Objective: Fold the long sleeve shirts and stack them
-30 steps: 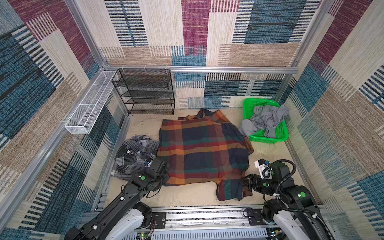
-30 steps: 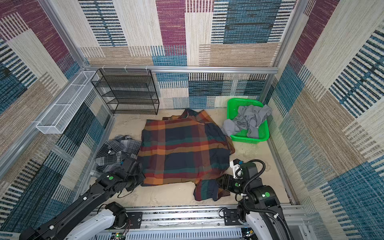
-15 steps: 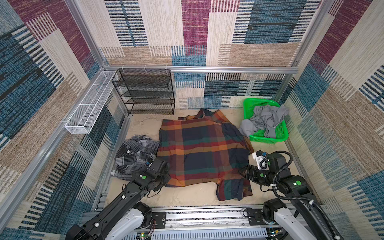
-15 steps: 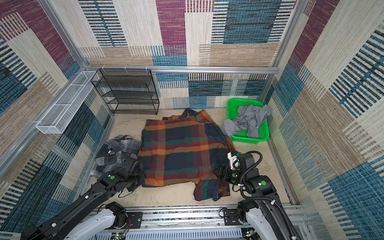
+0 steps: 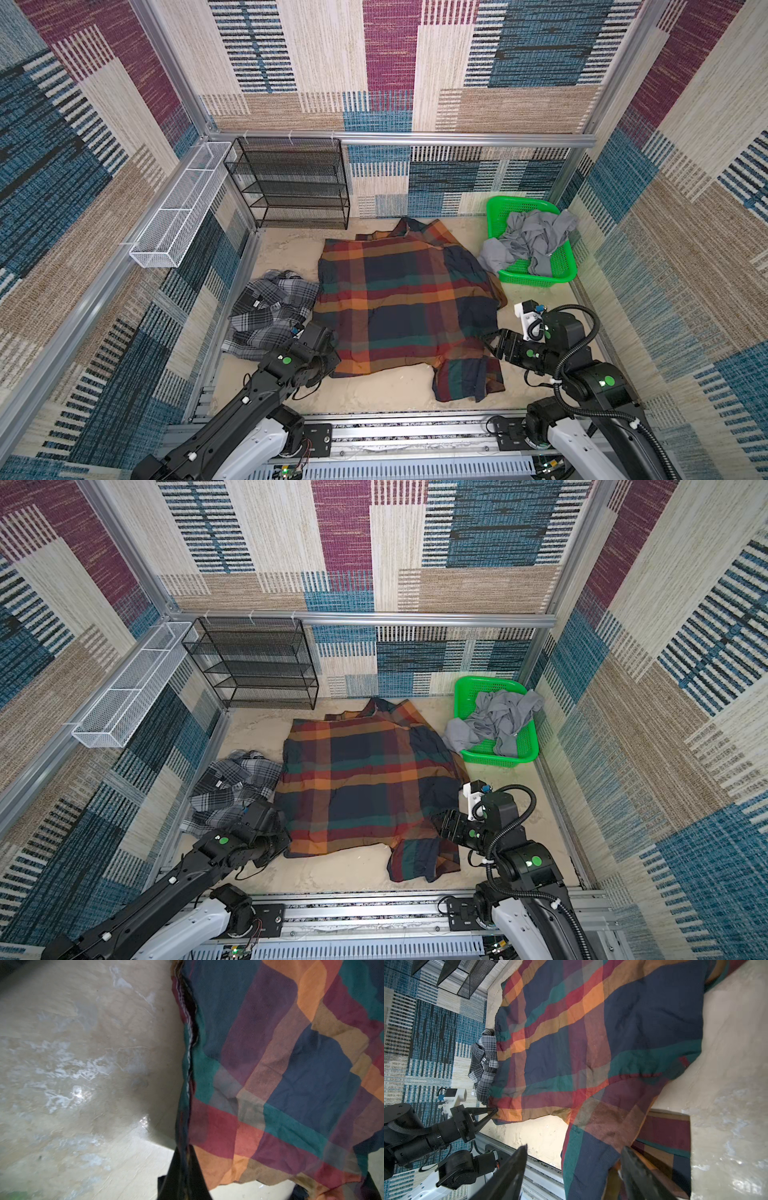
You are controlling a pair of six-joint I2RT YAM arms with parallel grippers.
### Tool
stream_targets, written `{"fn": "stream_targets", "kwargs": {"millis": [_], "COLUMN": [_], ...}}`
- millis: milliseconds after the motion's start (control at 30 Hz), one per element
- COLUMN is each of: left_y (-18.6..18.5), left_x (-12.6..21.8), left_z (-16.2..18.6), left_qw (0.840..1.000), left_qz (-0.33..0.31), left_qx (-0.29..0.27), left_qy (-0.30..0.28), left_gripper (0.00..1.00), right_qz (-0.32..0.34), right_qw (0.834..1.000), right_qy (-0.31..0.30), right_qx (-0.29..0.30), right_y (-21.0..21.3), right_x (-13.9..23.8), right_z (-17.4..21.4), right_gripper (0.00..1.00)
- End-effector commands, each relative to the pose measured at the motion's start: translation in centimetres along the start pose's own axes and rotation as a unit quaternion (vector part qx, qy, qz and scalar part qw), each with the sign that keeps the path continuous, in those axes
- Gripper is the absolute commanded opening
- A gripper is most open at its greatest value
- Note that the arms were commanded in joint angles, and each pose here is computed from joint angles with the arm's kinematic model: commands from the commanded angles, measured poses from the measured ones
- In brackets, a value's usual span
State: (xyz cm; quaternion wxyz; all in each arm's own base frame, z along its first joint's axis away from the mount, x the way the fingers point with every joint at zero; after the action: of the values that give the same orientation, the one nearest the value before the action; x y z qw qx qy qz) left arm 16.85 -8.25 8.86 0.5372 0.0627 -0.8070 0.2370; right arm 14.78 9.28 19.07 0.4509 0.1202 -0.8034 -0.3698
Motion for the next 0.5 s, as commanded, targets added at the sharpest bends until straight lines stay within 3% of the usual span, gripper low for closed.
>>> {"fn": "stream_targets", "kwargs": {"millis": [0,233,467], "left_y": [-0.3,-0.5,-0.8], "left_x": [-0.2,-0.3,-0.3], "left_z": [0.2,0.2,0.2], "left_qw": [1.0,1.0,0.999], "left_qz": [0.007,0.006,0.005], "left_qx": [-0.011,-0.018,-0.033], "left_qy": [0.01,0.016,0.026], "left_gripper": [0.0,0.0,0.0], "right_qz": [0.0,-0.021,-0.035], "right_qw": [1.0,0.999,0.997], "right_qy": [-0.03,-0.021,-0.055], "right_qx": [-0.01,-0.033,-0.031], "right_y": [0.1,-0.2,0.1], "right_x": [1.2,1.5,3.3], "right_z": [-0.3,1.0,0.9], "right_gripper": [0.72,0.72,0.72]}}
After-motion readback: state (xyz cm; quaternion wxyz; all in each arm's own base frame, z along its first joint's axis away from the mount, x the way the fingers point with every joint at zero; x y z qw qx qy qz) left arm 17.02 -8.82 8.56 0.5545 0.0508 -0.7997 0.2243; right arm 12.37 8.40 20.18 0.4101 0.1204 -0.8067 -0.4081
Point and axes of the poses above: each gripper's point midway between its finger pads, its own x axis back along the fingers, its own y axis along the line the jaws close on, z = x × y, the point moved 3 cm from there along x, back along the fingers, and after that the axes turned 10 degrees about -x, right-handed, at the moved point
